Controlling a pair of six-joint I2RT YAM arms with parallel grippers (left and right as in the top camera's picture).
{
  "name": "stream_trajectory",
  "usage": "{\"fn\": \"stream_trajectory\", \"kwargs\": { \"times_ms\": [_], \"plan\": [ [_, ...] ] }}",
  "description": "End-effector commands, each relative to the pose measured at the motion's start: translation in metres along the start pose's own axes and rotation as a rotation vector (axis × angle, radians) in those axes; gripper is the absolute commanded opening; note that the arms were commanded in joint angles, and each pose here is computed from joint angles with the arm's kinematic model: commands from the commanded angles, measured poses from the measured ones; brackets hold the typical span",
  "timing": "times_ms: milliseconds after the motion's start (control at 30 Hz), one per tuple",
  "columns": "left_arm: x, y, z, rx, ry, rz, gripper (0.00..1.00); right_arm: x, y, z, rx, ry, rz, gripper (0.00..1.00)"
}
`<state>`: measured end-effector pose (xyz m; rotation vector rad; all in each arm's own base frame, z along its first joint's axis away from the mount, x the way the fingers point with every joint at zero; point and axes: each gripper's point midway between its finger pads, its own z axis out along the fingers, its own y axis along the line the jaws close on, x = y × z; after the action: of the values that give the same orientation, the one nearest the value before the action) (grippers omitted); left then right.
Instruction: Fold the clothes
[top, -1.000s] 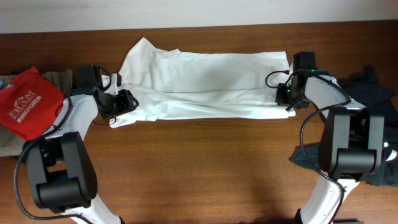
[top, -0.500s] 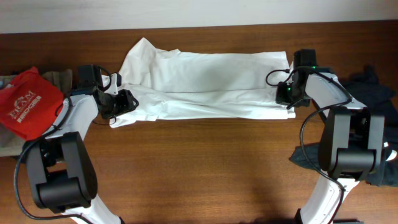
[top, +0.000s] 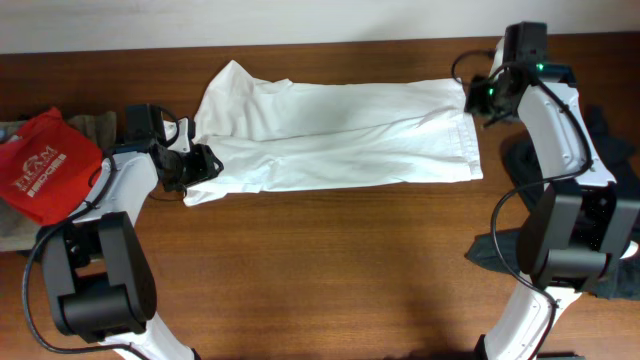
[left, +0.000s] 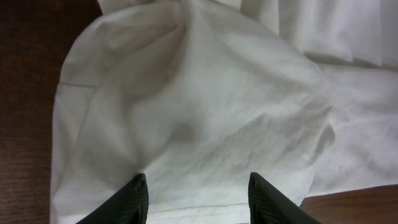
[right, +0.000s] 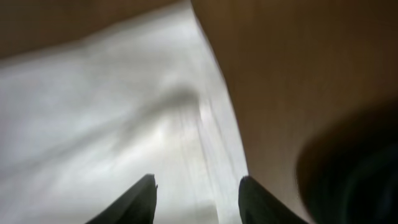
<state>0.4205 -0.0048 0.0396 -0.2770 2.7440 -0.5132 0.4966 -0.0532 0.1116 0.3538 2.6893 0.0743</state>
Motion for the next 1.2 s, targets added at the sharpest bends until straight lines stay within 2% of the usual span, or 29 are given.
{"fn": "stream_trajectory", "kwargs": {
  "times_ms": [0,100,233,367,400,467,600,700,733,800,867,1000,1067,1133,1167],
  "plan": [
    [0.001,0.001,0.003,-0.006,0.004,0.004,0.52,0.035,-0.008,0.017,0.031,0.142,0.005,0.44],
    [-0.006,0.005,0.003,-0.032,-0.022,0.012,0.56,0.064,-0.012,0.027,0.036,0.245,-0.027,0.34],
    [-0.011,0.005,0.004,-0.031,-0.044,0.020,0.57,0.113,-0.021,0.062,0.052,0.361,-0.027,0.29],
    [-0.004,0.008,0.010,-0.032,-0.020,0.012,0.57,0.151,-0.028,0.073,0.065,0.442,-0.021,0.27],
    [0.002,0.010,0.016,-0.034,-0.002,0.007,0.57,0.163,-0.030,0.071,0.070,0.484,-0.019,0.27],
    [0.022,0.014,0.029,-0.043,0.079,-0.012,0.57,0.182,-0.027,0.062,0.052,0.567,-0.007,0.17],
    [0.059,0.034,0.039,-0.124,0.226,-0.061,0.56,0.211,-0.030,0.041,0.071,0.713,0.002,0.17],
    [0.069,0.052,0.034,-0.229,0.266,-0.065,0.56,0.214,-0.031,0.038,0.077,0.728,0.002,0.16],
    [0.077,0.060,0.029,-0.275,0.298,-0.072,0.52,0.218,-0.032,0.033,0.081,0.754,0.004,0.15],
    [0.094,0.078,0.016,-0.355,0.367,-0.101,0.49,0.225,-0.047,0.024,0.184,0.792,0.023,0.15],
    [0.112,0.095,0.000,-0.388,0.438,-0.186,0.50,0.231,-0.056,0.016,0.244,0.825,0.010,0.15],
    [0.124,0.105,-0.013,-0.376,0.483,-0.267,0.49,0.234,-0.054,0.009,0.235,0.847,0.014,0.12],
    [0.117,0.096,-0.014,-0.345,0.454,-0.257,0.49,0.227,-0.053,0.007,0.231,0.819,0.014,0.11],
    [0.089,0.081,-0.024,-0.334,0.359,-0.191,0.51,0.204,-0.049,-0.003,0.219,0.735,0.015,0.09],
    [0.066,0.070,-0.033,-0.326,0.283,-0.157,0.56,0.187,-0.046,-0.010,0.210,0.674,0.015,0.09]
  ]
}}
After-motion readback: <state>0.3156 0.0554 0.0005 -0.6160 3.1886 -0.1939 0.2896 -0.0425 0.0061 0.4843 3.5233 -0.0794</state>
